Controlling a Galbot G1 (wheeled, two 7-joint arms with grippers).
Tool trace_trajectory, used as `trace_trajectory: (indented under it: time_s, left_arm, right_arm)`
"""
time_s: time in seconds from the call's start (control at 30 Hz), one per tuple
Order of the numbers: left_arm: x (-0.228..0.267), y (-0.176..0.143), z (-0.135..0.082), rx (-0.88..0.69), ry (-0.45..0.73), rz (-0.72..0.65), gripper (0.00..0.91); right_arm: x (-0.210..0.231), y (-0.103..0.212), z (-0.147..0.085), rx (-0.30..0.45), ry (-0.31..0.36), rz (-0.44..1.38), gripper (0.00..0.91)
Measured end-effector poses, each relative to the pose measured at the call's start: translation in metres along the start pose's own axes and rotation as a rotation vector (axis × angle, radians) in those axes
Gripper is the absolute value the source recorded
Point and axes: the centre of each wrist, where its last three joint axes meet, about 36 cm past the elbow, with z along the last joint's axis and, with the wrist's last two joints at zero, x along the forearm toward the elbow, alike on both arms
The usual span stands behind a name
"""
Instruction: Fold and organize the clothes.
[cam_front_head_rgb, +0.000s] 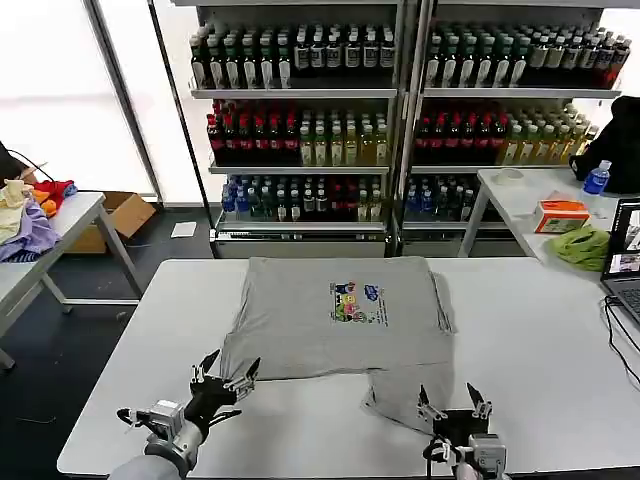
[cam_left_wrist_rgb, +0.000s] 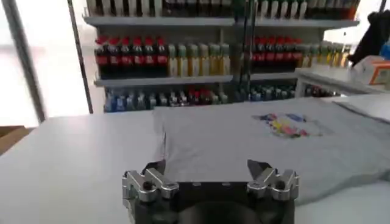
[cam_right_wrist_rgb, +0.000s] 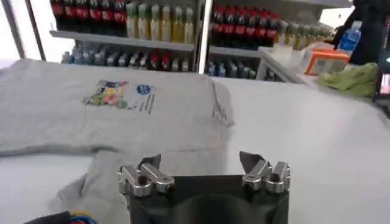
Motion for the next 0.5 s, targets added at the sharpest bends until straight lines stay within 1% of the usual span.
trace_trajectory:
  time_s: [0.2, 0.5]
  left_arm:
    - [-0.006, 0.008, 0.005, -0.014, 0.042, 0.002, 0.907]
    - [-0.014, 0.016, 0.011, -0.012, 0.075, -0.003, 0.907]
  right_arm:
    - [0.002, 0.005, 0.005, -0.008, 0.022, -0.004, 0.907]
    - [0.002, 0.012, 0.016, -0.011, 0.063, 0.004, 0.907]
